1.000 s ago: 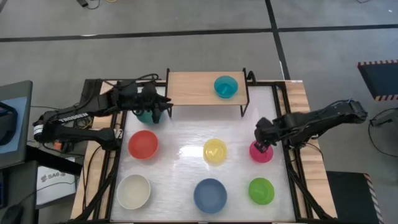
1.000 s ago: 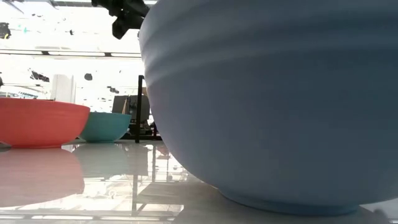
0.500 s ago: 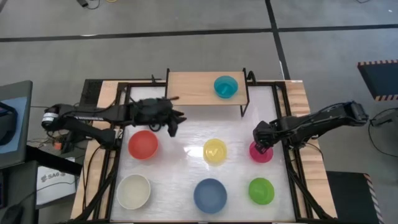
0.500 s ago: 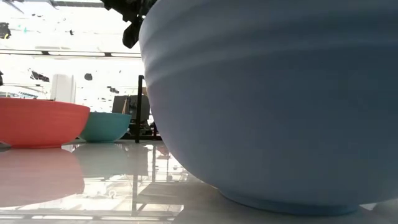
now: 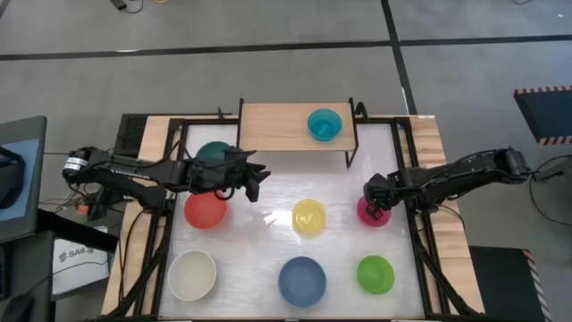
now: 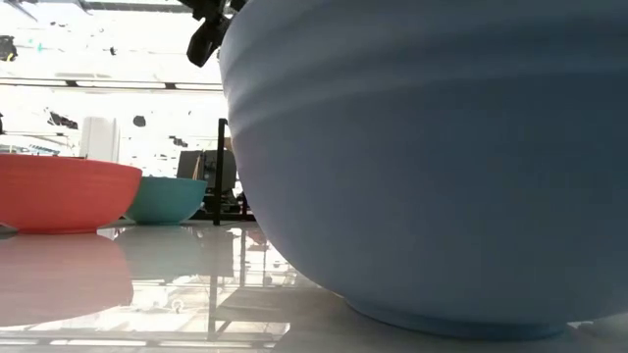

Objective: Place and stack bowls onto a shelf
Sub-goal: Stack the pink bowl on top of the light blue bowl on the shelf

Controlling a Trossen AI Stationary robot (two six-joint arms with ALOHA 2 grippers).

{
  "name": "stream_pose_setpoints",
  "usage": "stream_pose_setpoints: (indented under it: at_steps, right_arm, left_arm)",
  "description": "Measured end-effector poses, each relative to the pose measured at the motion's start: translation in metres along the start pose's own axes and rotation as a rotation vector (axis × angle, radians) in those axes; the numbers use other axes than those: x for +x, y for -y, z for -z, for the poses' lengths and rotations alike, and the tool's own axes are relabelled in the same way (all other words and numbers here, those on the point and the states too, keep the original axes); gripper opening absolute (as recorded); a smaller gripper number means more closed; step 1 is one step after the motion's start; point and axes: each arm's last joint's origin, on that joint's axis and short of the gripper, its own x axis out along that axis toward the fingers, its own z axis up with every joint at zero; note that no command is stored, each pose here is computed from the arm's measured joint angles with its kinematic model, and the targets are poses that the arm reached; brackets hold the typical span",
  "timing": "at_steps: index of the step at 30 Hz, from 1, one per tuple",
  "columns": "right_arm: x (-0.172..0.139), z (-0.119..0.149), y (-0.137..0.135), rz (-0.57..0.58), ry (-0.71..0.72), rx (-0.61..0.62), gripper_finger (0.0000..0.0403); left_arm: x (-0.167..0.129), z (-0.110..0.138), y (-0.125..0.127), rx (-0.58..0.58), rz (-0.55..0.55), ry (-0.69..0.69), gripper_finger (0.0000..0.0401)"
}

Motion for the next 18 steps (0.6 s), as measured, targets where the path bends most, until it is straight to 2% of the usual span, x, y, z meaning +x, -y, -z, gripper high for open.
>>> stream_pose_setpoints:
  at_steps: [2,10,18]
  right_arm:
    - [0.0,-0.002,-0.002,-0.024,0.017,0.007,0.0023]
    - [-0.005,-0.013,-0.016,-0.154,0.118,0.082,0.0029]
    - [-0.04,-0.035,-0.034,-0.263,0.274,0.06,0.0024]
  left_arm:
    - [0.0,-0.001,0.0,-0.004,-0.003,0.012,0.0125]
    - [0.0,-0.002,0.0,-0.008,-0.016,0.028,0.0125]
    - [0.006,-0.005,0.005,0.032,0.0,0.095,0.0125]
